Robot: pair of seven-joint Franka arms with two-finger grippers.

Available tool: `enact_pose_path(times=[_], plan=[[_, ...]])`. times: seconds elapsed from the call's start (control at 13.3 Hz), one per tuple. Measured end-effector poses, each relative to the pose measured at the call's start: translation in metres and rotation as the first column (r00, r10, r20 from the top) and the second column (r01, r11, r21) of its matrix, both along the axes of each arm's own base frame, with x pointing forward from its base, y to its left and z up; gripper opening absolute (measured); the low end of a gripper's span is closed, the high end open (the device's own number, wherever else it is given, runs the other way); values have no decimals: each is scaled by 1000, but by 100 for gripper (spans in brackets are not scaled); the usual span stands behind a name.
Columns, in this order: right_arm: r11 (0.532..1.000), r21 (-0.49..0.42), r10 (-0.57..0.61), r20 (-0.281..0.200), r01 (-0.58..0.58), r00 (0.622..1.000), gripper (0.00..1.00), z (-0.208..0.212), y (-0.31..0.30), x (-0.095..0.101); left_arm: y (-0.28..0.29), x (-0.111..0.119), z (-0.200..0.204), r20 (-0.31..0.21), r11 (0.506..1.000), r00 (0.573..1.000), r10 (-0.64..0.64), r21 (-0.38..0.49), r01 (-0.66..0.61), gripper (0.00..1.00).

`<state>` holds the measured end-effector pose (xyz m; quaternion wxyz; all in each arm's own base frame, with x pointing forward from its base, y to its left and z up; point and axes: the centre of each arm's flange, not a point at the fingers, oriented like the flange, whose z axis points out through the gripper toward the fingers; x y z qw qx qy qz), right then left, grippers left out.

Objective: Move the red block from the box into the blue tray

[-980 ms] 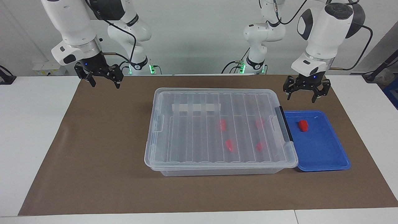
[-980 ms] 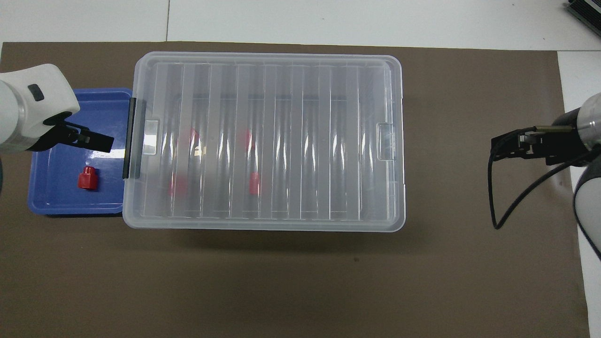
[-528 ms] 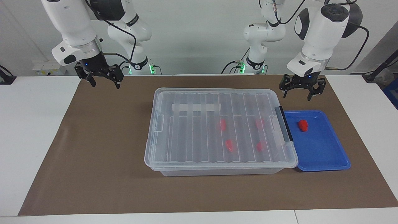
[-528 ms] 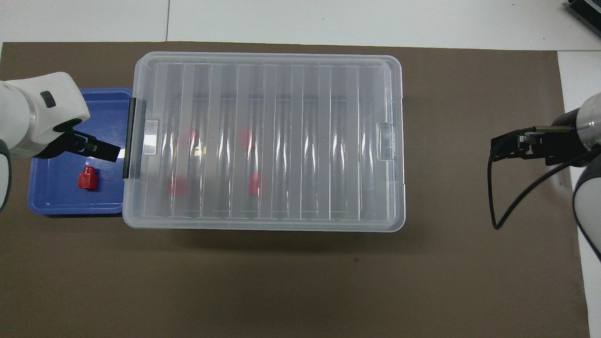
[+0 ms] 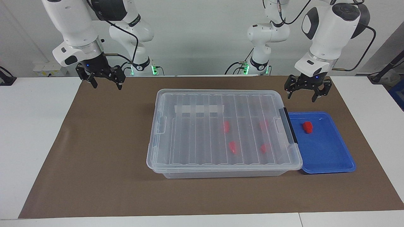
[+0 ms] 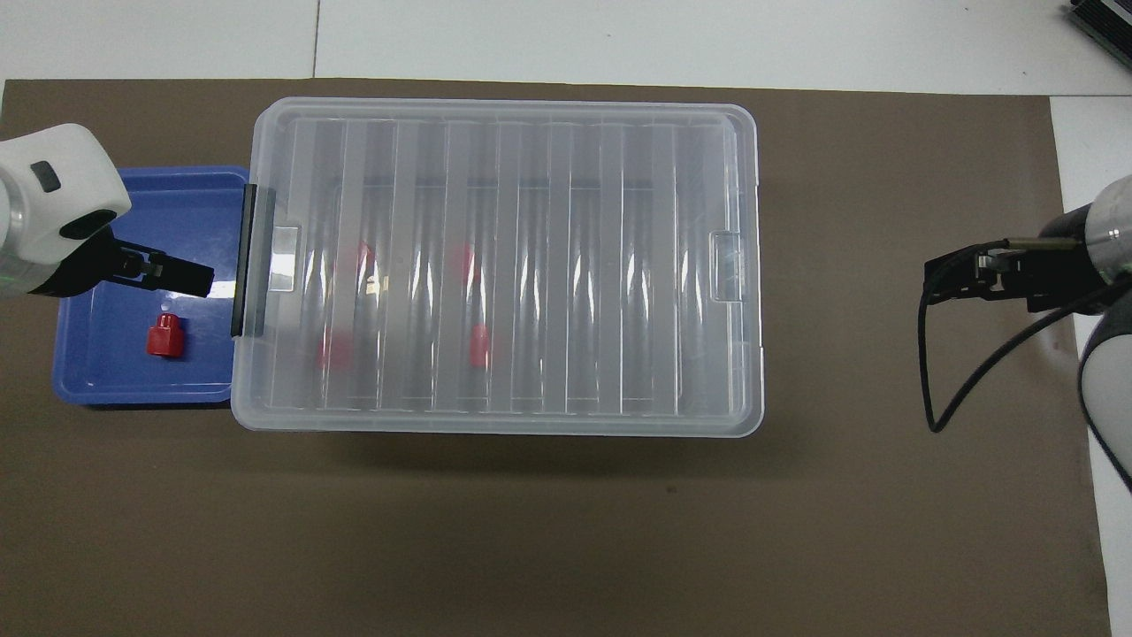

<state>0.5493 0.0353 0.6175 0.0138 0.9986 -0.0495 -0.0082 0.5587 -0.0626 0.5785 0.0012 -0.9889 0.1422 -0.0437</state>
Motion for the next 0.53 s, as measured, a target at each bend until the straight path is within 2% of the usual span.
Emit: enact_pose_path(times=[0.53], plan=[[1000,0,0,-1,0,1000,100,0,0,0,4,0,0,-2,1000,1000,10,-9,-10,100]])
